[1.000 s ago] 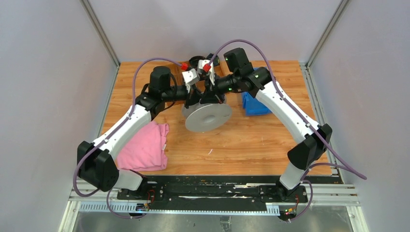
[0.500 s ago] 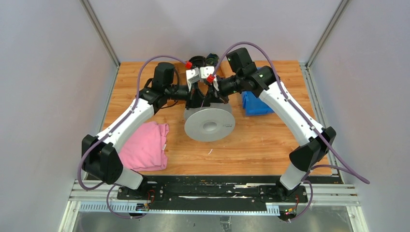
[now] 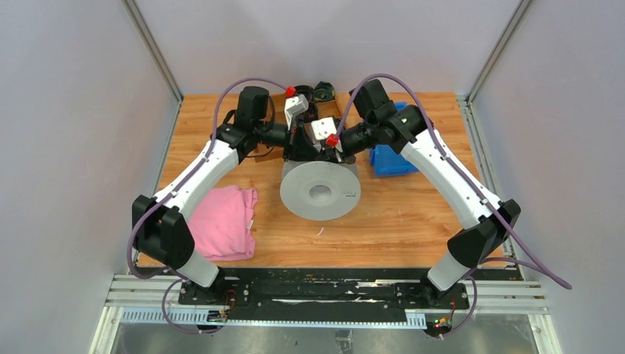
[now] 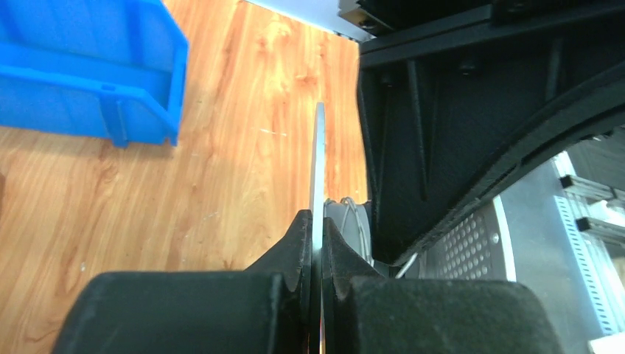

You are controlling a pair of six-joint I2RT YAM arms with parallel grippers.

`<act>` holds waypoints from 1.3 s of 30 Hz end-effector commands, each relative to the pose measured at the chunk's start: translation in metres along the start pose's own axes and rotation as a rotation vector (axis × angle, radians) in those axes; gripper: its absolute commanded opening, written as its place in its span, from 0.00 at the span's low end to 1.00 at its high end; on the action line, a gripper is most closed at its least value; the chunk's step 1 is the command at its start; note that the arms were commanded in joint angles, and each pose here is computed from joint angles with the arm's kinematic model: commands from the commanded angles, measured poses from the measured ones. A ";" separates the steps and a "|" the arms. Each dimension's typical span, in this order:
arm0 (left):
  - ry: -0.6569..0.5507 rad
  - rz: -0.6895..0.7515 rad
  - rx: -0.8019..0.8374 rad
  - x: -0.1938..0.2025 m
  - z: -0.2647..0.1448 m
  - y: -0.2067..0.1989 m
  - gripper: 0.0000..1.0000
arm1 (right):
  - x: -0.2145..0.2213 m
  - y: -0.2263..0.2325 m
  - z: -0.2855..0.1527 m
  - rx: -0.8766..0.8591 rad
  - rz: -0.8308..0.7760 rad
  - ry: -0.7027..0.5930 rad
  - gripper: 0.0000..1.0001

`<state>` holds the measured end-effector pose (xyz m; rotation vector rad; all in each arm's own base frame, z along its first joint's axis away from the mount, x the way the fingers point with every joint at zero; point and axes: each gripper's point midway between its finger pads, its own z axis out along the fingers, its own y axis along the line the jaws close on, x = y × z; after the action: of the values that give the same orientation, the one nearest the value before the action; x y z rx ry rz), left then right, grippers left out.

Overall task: Wrap the cables
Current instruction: Wrap the cable around the cable reel.

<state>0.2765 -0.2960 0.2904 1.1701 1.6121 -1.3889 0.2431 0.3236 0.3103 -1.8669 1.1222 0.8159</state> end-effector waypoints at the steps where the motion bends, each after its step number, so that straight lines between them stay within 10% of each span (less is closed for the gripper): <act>1: -0.021 0.008 0.069 -0.024 -0.007 -0.018 0.00 | -0.004 0.029 0.000 -0.087 -0.028 -0.030 0.01; 39: 0.076 0.113 0.061 -0.006 -0.017 -0.033 0.00 | 0.053 -0.015 -0.010 0.140 -0.159 0.313 0.19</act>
<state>0.2694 -0.2782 0.2773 1.3207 1.6498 -1.2485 0.2602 0.3049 0.2721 -2.0054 1.1419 0.5186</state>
